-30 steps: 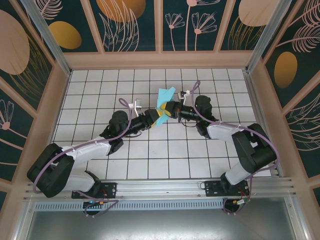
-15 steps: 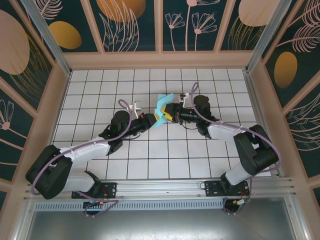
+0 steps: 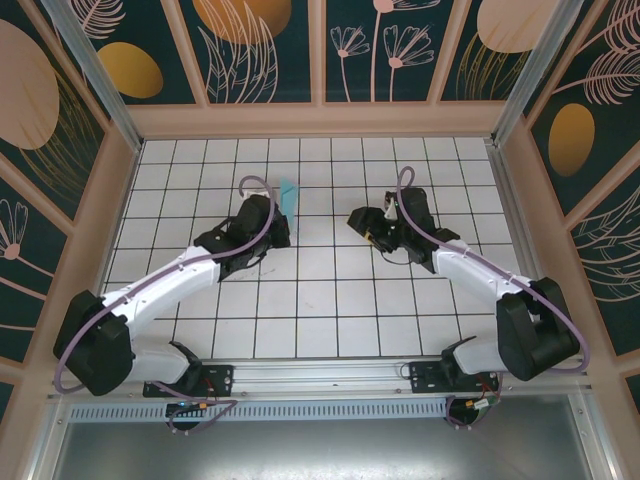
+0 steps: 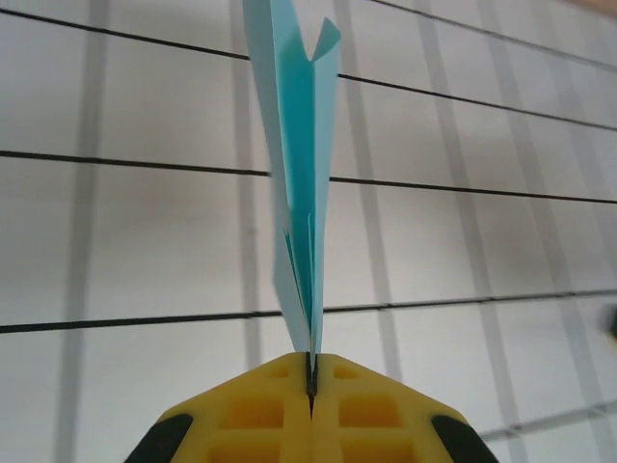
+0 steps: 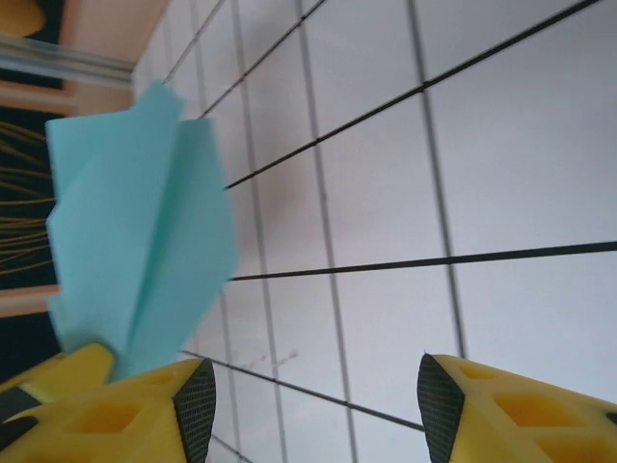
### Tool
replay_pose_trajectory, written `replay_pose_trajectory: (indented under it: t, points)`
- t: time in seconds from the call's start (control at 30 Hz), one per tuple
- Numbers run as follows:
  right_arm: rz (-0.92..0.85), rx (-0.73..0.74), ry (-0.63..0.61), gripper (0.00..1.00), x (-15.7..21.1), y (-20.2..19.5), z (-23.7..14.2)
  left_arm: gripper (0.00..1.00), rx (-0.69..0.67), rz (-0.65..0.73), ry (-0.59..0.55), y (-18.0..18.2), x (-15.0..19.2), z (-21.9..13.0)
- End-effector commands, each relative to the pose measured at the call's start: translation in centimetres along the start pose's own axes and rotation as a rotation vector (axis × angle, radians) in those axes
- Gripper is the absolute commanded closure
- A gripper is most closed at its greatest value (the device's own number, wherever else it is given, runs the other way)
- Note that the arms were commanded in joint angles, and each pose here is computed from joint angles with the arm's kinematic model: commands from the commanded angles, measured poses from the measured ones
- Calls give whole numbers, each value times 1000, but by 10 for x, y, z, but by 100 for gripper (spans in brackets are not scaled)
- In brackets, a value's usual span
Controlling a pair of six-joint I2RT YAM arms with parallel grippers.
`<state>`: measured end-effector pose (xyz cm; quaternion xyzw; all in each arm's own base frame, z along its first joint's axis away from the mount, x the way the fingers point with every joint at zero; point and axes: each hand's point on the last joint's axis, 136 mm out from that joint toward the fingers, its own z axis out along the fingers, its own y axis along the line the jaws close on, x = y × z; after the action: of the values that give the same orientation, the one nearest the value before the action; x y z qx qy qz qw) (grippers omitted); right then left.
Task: Fold a paper plane with a square sheet of paper (pick it up from the middle)
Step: Turn over the paper at the center of the table.
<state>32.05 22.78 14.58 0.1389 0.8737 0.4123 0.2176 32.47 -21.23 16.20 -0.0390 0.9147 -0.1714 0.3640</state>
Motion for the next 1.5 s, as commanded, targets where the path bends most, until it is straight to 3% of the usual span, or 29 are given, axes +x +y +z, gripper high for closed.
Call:
replay_pose_trajectory:
  t: [0.0,0.27,0.43,0.5,0.6,0.7,0.83,1.0,1.17,1.47]
  points:
    - [-23,98,-48,40,-6,-15,-8,93,-388,172,20,66,-2,-9]
    - [-6,152,-64,39,-5,-27,-7,89,-609,213,37,85,-6,8]
    - [3,161,-70,39,-6,-28,-7,84,-520,207,105,62,11,44]
    - [6,165,-69,39,-5,-30,-7,78,-417,179,134,44,17,55]
    - [10,172,-77,38,-4,-31,-7,54,-275,156,169,20,28,76]
    - [6,182,-74,38,0,-31,-5,38,-171,126,157,1,21,80]
    - [-23,191,-53,38,10,-26,8,25,-98,66,105,-4,-1,70]
    - [-114,165,17,49,36,6,48,9,-90,-32,46,21,-17,54]
    - [-170,114,108,67,67,37,97,7,-144,-157,31,75,-13,43]
    - [-229,94,180,72,88,67,165,4,-211,-296,6,133,-2,27]
